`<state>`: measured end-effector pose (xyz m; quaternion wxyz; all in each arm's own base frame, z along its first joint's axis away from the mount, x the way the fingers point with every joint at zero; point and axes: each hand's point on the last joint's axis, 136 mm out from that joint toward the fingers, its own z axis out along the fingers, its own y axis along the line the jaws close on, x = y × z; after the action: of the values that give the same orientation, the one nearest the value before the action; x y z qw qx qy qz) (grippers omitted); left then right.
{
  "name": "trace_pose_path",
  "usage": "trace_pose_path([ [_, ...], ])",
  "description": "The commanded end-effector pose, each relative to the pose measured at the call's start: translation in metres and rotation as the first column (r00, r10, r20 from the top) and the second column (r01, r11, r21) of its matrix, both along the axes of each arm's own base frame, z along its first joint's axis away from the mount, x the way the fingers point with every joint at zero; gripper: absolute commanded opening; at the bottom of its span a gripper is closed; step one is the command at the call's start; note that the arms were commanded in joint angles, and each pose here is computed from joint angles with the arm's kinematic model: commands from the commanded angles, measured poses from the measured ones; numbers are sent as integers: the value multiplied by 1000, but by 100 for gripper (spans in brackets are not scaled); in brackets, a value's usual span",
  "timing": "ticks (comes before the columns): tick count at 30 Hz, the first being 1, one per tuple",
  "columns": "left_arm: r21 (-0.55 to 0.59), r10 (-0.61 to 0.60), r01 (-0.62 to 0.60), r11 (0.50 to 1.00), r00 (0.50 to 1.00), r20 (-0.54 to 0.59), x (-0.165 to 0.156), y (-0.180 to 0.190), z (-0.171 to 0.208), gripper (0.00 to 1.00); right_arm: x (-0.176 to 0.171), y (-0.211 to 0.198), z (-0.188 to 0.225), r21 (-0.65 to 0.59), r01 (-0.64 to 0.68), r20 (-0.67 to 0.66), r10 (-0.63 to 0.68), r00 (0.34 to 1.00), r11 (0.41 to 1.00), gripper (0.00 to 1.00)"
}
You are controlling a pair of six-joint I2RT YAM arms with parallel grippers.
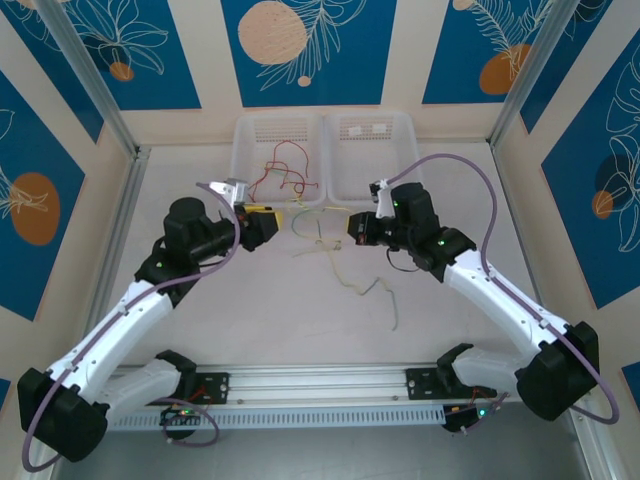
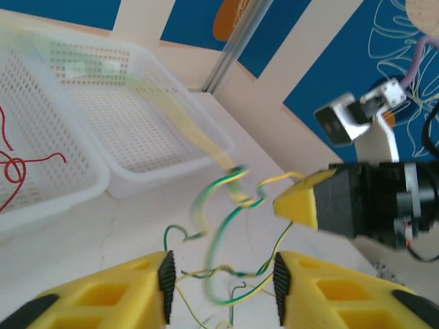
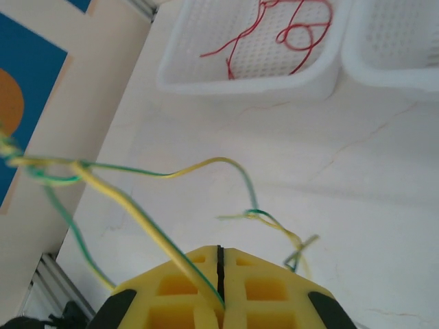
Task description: Untangle the cables
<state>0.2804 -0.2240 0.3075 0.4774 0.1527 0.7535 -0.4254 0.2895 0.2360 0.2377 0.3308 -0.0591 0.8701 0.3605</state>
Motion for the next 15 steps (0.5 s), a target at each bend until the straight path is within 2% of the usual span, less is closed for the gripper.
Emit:
trace_pose_path([
  [1,-26,-44,45,999,998,51,-3,-8,19,48,-3,20,25,45,-54,46,52,998,997,0],
  [8,57,65,-70,996,995,72,-5,16,11,59,-11,22,28,-18,-139,134,140,981,990,0],
  [12,77,67,-74,994,994,85,-9,27,15,59,-25,19,26,-57,-220,173,227,958,974,0],
  [13,80,58,-66,995,994,94,-10,28,16,56,-29,18,26,-62,-233,182,240,953,971,0],
  [15,89,56,-66,994,993,106,-11,31,17,34,-33,16,25,-71,-248,189,257,948,966,0],
])
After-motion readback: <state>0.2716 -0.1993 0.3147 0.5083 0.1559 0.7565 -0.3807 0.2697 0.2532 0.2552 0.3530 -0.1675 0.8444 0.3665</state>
